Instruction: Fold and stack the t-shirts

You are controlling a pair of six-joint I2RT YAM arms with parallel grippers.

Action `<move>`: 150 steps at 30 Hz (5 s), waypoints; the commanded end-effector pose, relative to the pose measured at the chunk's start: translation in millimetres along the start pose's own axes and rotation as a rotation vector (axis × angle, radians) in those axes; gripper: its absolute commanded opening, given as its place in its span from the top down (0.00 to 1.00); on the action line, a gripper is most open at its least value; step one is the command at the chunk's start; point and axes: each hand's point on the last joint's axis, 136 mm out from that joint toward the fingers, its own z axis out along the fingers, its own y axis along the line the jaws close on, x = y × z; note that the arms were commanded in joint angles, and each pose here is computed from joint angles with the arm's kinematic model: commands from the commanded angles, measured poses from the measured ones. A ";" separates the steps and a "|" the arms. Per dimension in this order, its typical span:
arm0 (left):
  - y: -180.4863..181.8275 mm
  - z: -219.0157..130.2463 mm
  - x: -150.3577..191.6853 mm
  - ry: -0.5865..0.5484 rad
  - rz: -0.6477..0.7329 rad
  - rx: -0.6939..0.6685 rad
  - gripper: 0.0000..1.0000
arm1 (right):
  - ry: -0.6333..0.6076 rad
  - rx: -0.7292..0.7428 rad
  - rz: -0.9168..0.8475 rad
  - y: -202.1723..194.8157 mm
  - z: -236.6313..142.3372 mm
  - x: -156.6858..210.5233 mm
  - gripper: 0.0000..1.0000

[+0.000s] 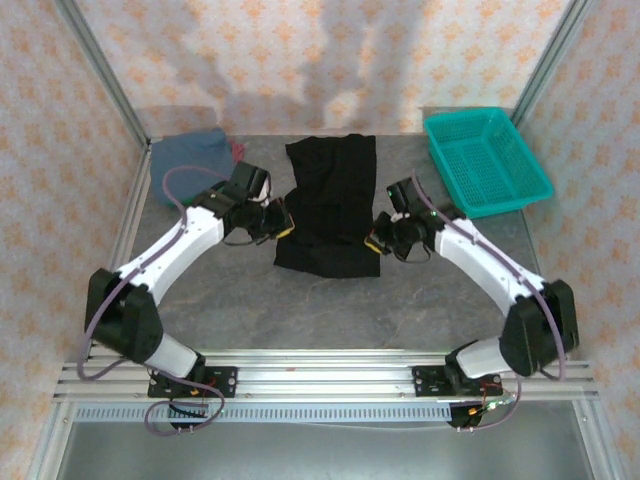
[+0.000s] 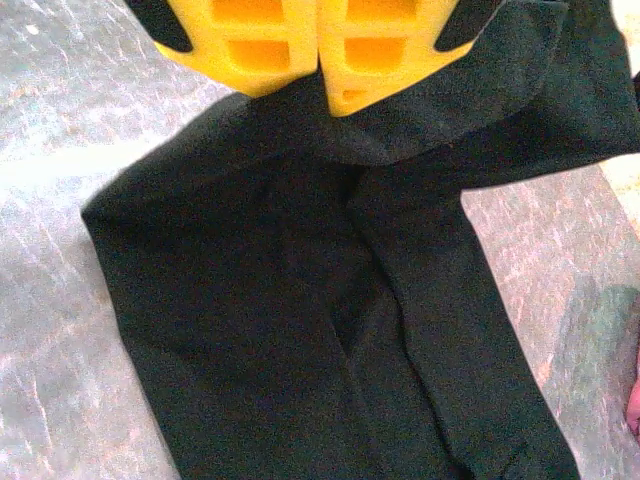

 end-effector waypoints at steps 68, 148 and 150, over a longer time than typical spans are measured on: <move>73.4 18.8 -15.1 0.136 0.050 0.062 0.30 | -0.052 -0.298 0.125 -35.9 21.3 -8.9 0.26; 35.4 -61.7 58.5 0.036 0.078 -0.028 1.00 | -0.047 -0.119 0.223 -48.7 -48.8 70.4 1.00; 25.9 -61.0 41.3 0.021 0.065 -0.006 1.00 | -0.058 -0.114 0.230 -44.8 -51.8 54.8 1.00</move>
